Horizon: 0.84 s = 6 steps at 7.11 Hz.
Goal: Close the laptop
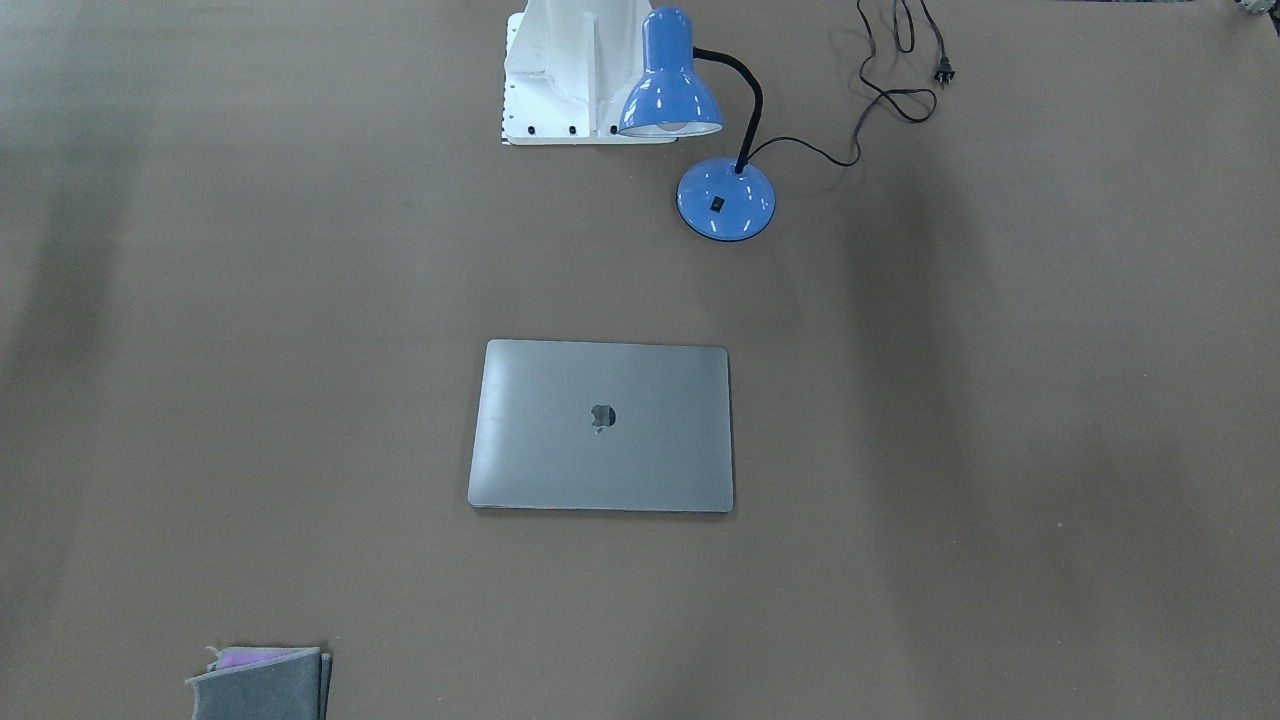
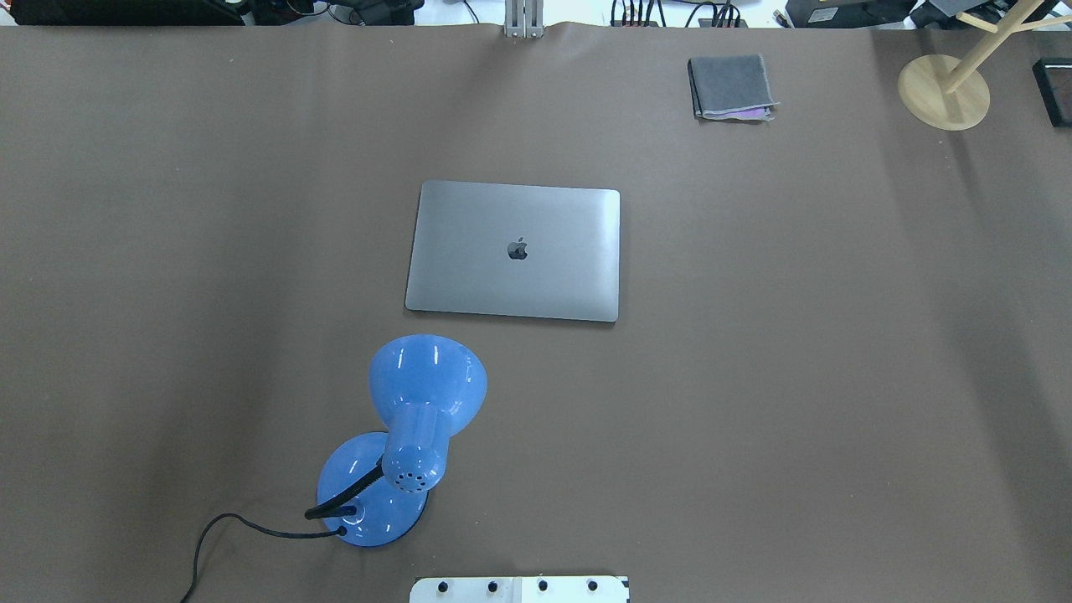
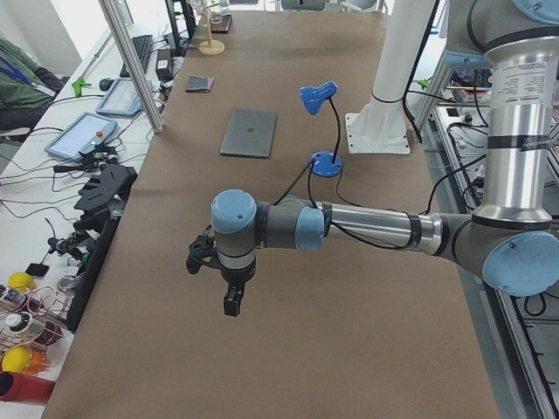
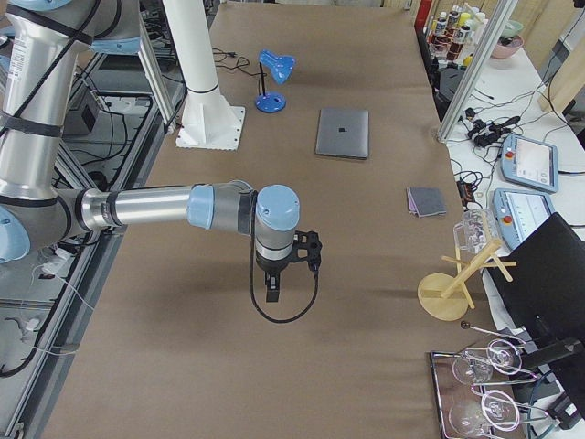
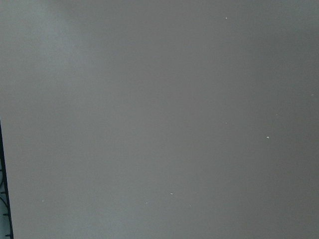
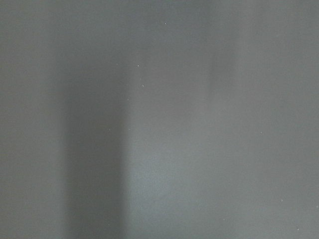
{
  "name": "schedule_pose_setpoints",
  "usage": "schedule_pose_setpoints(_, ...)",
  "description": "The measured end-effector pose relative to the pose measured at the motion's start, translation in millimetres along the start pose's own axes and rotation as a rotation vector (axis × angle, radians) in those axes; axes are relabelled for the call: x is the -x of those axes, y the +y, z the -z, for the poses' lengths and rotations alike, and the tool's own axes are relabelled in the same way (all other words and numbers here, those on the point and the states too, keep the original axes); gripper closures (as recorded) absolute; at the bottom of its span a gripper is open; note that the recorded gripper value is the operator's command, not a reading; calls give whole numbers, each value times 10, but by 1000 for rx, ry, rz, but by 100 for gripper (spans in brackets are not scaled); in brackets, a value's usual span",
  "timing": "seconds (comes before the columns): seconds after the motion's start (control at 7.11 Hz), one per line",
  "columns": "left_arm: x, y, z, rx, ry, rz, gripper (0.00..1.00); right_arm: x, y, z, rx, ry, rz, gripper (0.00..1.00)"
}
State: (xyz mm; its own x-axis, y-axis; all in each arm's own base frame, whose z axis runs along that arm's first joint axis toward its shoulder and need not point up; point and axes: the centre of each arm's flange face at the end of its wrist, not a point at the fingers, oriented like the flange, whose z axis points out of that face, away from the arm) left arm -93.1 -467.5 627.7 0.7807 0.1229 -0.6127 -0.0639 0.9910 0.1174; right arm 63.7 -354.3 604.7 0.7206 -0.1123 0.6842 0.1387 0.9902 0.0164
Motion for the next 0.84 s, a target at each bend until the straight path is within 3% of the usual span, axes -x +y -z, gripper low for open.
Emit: schedule_pose_setpoints(0.84,31,83,-53,12,2,11,1,-13,27,5,3,22,1,0)
